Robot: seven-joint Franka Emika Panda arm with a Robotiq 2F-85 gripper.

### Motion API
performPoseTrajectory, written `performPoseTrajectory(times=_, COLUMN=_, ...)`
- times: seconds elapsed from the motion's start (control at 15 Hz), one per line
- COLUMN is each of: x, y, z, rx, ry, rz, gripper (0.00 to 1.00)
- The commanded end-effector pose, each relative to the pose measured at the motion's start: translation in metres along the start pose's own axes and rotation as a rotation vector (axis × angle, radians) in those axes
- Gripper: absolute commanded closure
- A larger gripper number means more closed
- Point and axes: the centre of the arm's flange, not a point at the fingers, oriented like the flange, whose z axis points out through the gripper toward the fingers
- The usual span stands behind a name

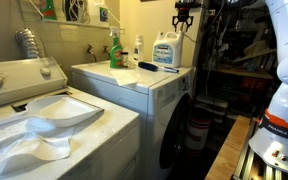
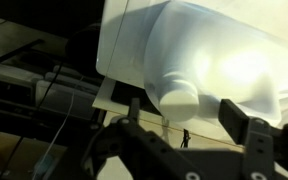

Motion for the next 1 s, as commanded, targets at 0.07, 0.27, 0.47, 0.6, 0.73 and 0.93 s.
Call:
performPoseTrajectory(times=0.07, x=-0.002, y=0.0, z=-0.013, rx=0.019, ry=-0.017, rz=-0.02, gripper=0.0)
performPoseTrajectory(times=0.27, x=-0.024, y=0.002, z=-0.03, rx=0.028, ry=-0.025, rz=-0.158, gripper=0.0)
performPoseTrajectory(times=0.47, x=-0.056, y=0.009, z=-0.052, rx=0.033, ry=-0.056, rz=-0.339, gripper=0.0)
performPoseTrajectory(times=0.6, x=-0.08, y=0.017, z=-0.069, rx=0.046, ry=-0.072, rz=-0.45, gripper=0.0)
performPoseTrajectory(times=0.73, x=-0.104, y=0.023, z=-0.086, rx=0.071, ry=-0.087, rz=-0.545, gripper=0.0)
performPoseTrajectory(times=0.93, x=-0.14, y=0.031, z=-0.096, rx=0.084, ry=-0.118, rz=-0.687, gripper=0.0)
